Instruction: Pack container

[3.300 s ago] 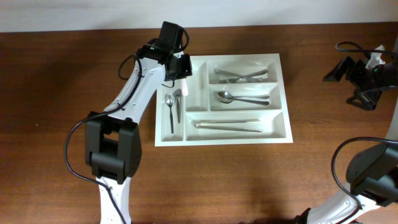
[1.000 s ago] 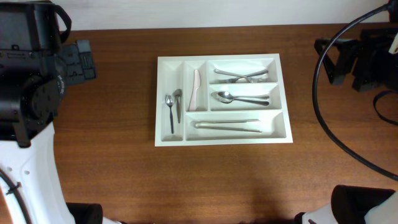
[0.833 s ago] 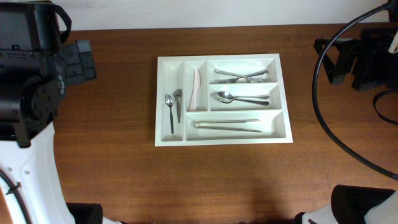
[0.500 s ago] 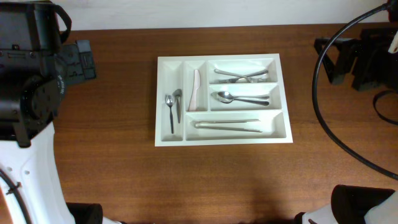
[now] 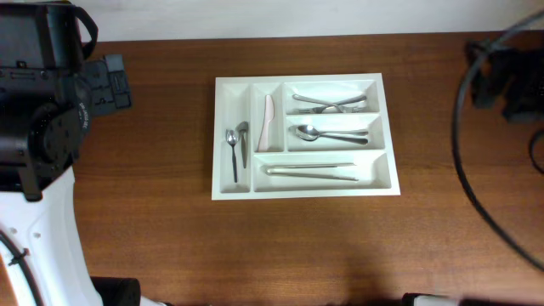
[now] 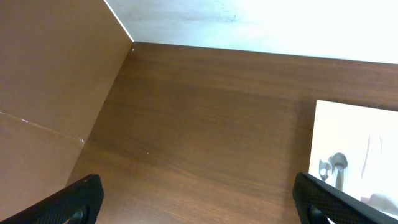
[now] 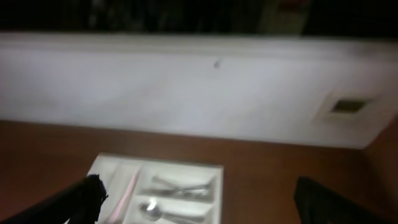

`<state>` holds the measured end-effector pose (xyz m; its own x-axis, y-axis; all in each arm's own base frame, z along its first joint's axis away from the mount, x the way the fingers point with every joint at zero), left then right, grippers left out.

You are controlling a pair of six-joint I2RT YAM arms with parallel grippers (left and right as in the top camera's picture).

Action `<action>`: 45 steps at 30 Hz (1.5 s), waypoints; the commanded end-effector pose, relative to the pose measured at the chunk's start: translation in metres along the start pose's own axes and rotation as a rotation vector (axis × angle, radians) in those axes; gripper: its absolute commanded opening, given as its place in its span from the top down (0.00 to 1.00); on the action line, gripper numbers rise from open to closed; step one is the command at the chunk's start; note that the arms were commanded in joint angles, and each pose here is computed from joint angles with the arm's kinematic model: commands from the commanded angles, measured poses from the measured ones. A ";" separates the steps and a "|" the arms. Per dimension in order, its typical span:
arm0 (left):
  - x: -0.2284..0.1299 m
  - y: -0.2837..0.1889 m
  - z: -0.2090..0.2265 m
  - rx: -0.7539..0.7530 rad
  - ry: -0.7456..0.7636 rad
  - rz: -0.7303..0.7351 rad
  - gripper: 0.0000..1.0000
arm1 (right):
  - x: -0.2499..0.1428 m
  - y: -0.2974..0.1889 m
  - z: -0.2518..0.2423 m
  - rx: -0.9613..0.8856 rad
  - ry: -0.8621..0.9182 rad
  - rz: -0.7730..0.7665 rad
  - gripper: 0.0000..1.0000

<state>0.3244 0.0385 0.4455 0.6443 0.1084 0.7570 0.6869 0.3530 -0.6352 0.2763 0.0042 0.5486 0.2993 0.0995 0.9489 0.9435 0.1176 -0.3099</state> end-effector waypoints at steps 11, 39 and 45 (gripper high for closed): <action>0.001 -0.001 0.004 0.019 0.012 -0.007 0.01 | -0.105 -0.065 0.013 -0.119 -0.027 -0.092 0.01; 0.001 -0.001 0.004 0.019 0.012 -0.007 0.01 | -0.446 0.063 0.030 -0.082 0.019 0.167 0.01; 0.001 -0.001 0.004 0.019 0.012 -0.007 0.01 | -0.447 0.063 0.030 -0.082 0.019 0.168 0.01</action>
<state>0.3238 0.0391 0.4452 0.6474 0.1048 0.7549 0.6843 0.3563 -0.6362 0.1966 -0.0027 0.1020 0.4684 0.0912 0.8788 0.8812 0.0229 -0.4721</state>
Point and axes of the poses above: each gripper's point midway between its finger pads, its own y axis out along the fingers, its own z axis along the line the jaws close on, x = y × z, the point moved 1 cm from there along -y, back along the fingers, and after that the axes turned 4 degrees about -y, right-handed, at the moved point
